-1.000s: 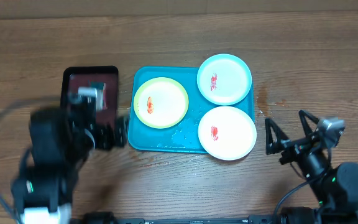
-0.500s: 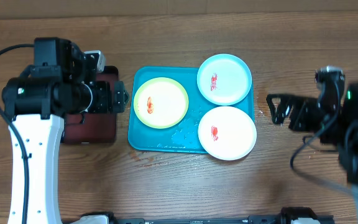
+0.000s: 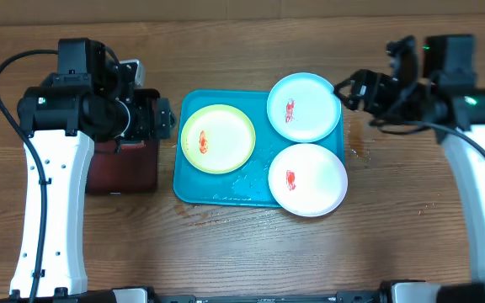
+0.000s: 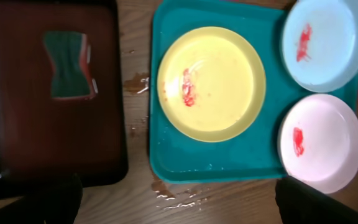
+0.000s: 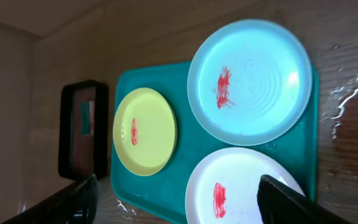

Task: Clean dirty plates on tray and stack at the side
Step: 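Move the left gripper to the sponge and the right gripper toward the yellow plate, then grasp the sponge with the left gripper and the yellow plate rim with the right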

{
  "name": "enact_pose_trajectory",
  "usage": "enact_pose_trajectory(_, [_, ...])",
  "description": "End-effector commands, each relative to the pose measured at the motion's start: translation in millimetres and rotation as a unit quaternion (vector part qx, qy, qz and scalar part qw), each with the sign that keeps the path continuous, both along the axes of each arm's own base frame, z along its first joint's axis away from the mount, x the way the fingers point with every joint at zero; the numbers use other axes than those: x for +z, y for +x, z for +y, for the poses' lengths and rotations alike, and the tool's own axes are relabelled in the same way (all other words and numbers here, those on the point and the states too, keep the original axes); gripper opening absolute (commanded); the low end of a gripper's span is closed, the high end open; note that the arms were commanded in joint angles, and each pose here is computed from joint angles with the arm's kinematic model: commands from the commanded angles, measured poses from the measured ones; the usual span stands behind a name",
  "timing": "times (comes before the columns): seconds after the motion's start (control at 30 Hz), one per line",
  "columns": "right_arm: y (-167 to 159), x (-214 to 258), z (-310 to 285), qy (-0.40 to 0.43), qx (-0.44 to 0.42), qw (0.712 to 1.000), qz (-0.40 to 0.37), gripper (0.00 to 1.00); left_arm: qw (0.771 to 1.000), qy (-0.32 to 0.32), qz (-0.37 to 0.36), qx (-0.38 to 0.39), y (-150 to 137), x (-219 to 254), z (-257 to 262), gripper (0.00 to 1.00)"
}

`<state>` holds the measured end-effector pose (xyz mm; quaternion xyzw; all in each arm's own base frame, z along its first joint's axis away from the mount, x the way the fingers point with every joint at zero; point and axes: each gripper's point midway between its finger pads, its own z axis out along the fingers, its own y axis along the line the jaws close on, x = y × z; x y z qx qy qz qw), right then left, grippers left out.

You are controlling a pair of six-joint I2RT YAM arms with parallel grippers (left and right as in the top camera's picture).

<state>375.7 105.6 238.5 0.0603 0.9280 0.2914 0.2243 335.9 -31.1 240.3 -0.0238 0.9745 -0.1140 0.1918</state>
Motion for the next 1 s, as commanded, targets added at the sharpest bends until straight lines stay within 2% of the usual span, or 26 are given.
enact_pose_trajectory(0.0, [8, -20, 27, -0.019, -0.022, 0.999, 0.035, 0.81, 0.996, 0.046, -0.003, 0.079, 6, 4, 27, 0.99])
enact_pose_trajectory(0.13, [19, -55, 68, -0.061, -0.01, 0.997, 0.045, 0.73, 0.99, 0.08, -0.004, 0.116, 6, 3, 43, 1.0])
enact_pose_trajectory(0.27, [29, -85, 104, -0.079, 0.008, 0.996, 0.04, 0.7, 0.989, 0.09, -0.003, 0.12, 8, 2, 47, 1.0])
enact_pose_trajectory(0.37, [34, -107, 125, -0.087, 0.023, 0.995, 0.041, 0.65, 0.989, 0.09, 0.001, 0.119, 7, 0, 46, 1.0])
enact_pose_trajectory(0.53, [37, -150, 133, -0.139, 0.019, 0.989, 0.053, 0.52, 0.989, 0.09, 0.008, 0.118, 4, -1, 46, 1.0])
enact_pose_trajectory(0.73, [32, -191, 150, -0.155, 0.038, 0.984, 0.076, 0.34, 0.989, 0.09, 0.01, 0.118, 3, -1, 46, 1.0])
enact_pose_trajectory(0.97, [30, -210, 157, -0.154, 0.033, 0.983, 0.089, 0.29, 0.988, 0.094, 0.009, 0.118, 3, -2, 47, 1.0])
